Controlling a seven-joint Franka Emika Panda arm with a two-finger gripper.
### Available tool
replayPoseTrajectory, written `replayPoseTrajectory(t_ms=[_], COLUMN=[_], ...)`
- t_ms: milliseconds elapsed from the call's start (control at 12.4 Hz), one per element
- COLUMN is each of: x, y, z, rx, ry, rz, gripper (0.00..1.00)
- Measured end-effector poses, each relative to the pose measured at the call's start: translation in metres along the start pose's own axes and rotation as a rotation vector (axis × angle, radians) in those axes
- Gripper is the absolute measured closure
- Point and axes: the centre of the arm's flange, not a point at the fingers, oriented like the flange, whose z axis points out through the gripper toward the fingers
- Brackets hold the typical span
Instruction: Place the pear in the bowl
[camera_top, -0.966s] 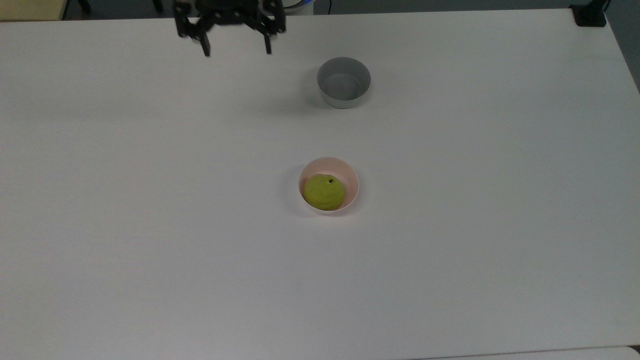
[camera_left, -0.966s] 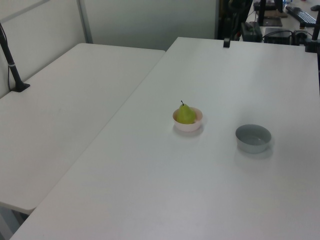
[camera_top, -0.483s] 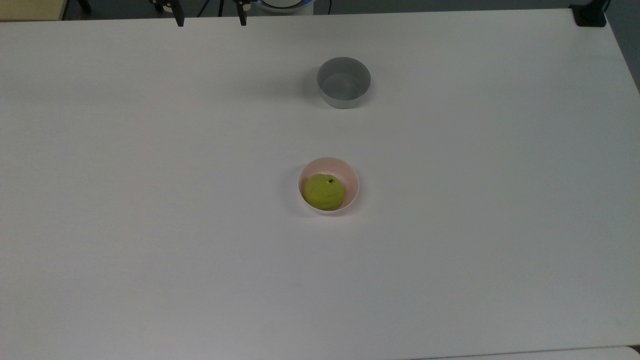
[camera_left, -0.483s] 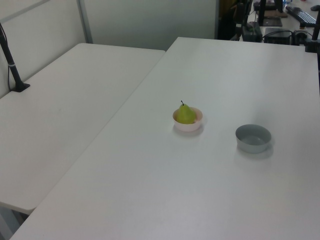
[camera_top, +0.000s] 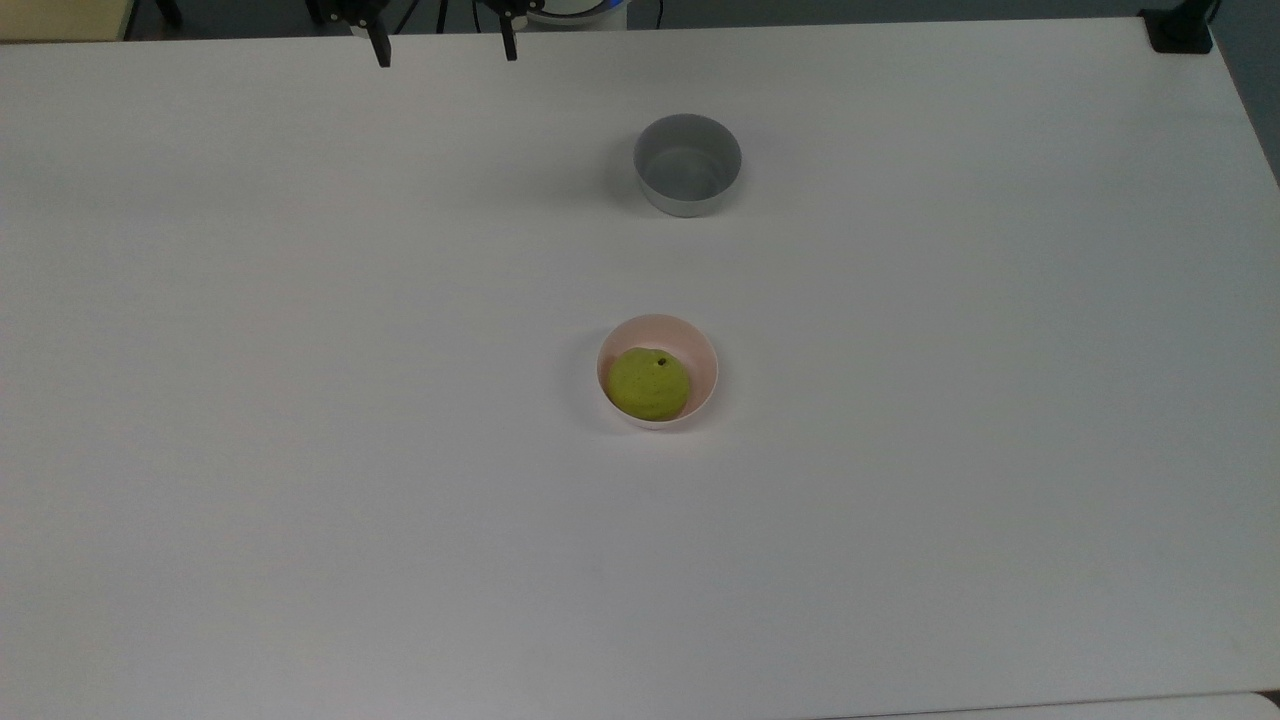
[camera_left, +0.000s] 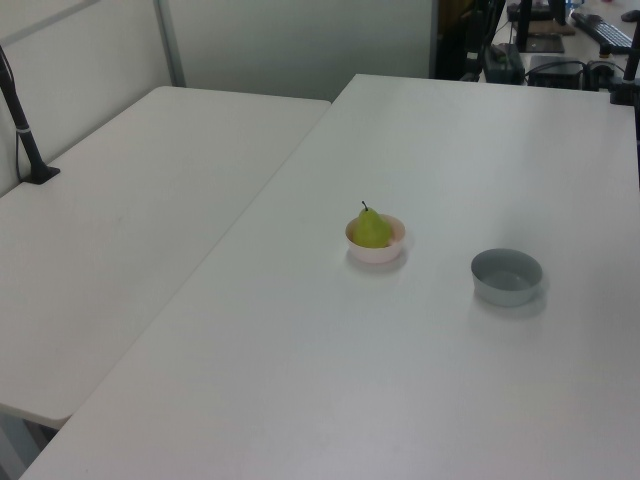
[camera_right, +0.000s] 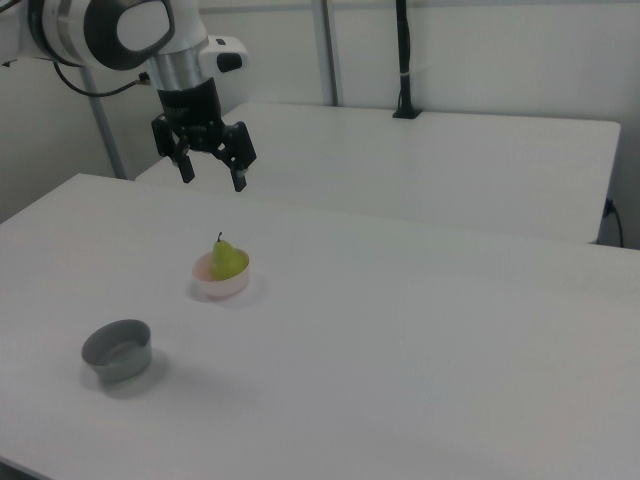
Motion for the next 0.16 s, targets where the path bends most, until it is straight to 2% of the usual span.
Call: replayPoseTrajectory(t_ms=[161], x=[0.0000], y=[-0.0003], z=[0.0004], rx=[0.000], ry=[-0.001], rz=[0.000], gripper=[0.00])
